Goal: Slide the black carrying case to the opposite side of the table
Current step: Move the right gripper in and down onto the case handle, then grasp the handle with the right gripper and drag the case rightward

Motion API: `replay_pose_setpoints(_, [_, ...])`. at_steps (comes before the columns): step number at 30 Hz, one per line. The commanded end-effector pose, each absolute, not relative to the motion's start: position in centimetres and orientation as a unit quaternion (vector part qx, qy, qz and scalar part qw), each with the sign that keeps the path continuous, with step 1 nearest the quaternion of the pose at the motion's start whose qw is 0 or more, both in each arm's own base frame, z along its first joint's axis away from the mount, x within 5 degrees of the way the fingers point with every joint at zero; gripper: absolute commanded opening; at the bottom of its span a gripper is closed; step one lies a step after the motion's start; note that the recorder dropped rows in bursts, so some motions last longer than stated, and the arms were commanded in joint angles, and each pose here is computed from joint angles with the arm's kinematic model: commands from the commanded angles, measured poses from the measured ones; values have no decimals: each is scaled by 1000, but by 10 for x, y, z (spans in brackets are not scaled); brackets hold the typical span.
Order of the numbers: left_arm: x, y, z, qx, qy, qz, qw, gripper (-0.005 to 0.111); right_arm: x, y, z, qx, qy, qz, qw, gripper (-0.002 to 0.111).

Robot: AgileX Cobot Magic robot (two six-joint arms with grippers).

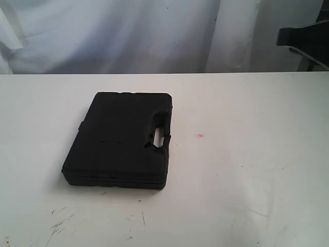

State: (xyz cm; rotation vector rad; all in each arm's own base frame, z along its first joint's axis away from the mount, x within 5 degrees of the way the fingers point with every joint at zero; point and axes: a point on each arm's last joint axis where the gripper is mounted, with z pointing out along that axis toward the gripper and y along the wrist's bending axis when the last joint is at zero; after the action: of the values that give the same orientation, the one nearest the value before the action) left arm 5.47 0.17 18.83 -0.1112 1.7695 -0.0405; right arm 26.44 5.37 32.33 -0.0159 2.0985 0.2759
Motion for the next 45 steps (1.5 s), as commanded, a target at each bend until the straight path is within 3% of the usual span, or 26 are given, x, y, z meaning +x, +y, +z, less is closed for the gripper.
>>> replay_pose_setpoints(1, [55,2,187,-49,772,-16,634,0,291,74,315,-41,889,115,441,0])
replay_pose_setpoints(15, [55,2,187,-49,772,-16,634,0,361,133,267,-32,951,180,250,0])
replay_pose_setpoints(19, [55,2,187,-49,772,-16,634,0,383,172,240,-42,963,187,188,0])
replay_pose_setpoints(28, [55,2,187,-49,772,-16,634,0,411,223,222,-39,975,157,153,0])
replay_pose_setpoints(30, [55,2,187,-49,772,-16,634,0,416,226,212,-32,976,156,146,6])
replay_pose_setpoints(34, [55,2,187,-49,772,-16,634,0,421,229,192,-12,980,154,126,40])
replay_pose_setpoints(36, [55,2,187,-49,772,-16,634,0,422,231,187,16,979,164,121,51])
replay_pose_setpoints(45, [55,2,187,-49,772,-16,634,0,428,236,155,29,980,168,106,54])
